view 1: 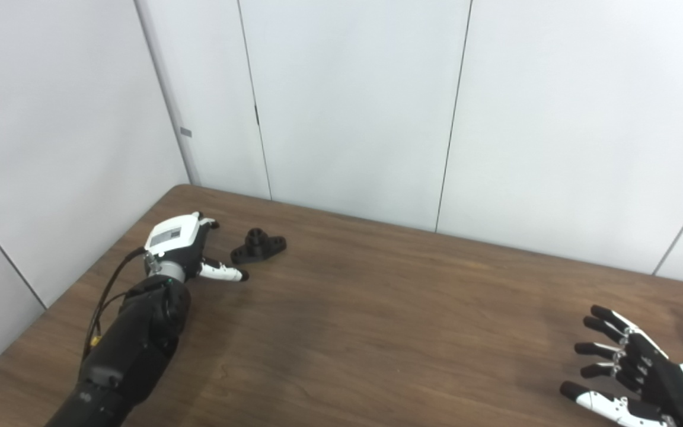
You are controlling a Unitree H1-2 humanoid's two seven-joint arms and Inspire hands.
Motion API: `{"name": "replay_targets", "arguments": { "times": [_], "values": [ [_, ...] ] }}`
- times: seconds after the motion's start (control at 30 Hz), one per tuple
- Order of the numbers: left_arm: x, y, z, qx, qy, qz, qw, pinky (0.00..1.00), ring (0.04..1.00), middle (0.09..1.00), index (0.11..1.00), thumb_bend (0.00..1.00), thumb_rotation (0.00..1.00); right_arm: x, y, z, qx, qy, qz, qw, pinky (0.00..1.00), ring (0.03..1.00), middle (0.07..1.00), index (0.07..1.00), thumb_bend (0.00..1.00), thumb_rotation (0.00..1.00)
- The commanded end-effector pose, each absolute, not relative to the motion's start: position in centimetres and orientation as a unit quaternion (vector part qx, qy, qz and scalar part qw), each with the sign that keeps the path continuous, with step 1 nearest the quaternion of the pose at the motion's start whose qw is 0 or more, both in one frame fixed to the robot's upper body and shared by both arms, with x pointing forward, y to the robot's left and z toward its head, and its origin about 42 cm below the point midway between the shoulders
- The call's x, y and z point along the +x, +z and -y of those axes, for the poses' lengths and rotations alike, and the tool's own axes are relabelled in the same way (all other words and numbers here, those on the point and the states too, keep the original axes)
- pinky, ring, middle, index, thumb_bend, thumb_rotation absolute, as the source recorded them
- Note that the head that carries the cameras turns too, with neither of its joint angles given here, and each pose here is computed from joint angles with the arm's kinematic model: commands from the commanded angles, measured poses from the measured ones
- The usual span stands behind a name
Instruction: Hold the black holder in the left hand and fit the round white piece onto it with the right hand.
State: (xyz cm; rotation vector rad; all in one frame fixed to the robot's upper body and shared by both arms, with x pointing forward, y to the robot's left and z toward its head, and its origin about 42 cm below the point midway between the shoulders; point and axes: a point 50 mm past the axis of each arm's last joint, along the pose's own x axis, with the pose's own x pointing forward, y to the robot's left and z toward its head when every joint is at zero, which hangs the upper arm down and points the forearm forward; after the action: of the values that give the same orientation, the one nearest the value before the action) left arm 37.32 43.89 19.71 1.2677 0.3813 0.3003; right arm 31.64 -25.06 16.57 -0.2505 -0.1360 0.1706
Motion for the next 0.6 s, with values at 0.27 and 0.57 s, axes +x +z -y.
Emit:
{"name": "replay_targets", "arguments": {
  "times": [0.27,0.57],
  "values": [
    [39.1,20.5,-44.4,0.534,0.171,-0.126,0.819,1.00,1.000,1.000,0.824,1.00,0.38,31.4,18.2,25.4,-0.135,0.077,0.107,0.982,0.56,0.689,0.828,0.831,0.62,0.00],
    [39.5,18.7,-44.1,0.503,0.173,-0.116,0.839,1.00,1.000,1.000,0.808,0.95,0.35,31.0,18.0,25.5,-0.140,0.073,0.104,0.982,0.56,0.699,0.833,0.835,0.62,0.00]
  ]
}}
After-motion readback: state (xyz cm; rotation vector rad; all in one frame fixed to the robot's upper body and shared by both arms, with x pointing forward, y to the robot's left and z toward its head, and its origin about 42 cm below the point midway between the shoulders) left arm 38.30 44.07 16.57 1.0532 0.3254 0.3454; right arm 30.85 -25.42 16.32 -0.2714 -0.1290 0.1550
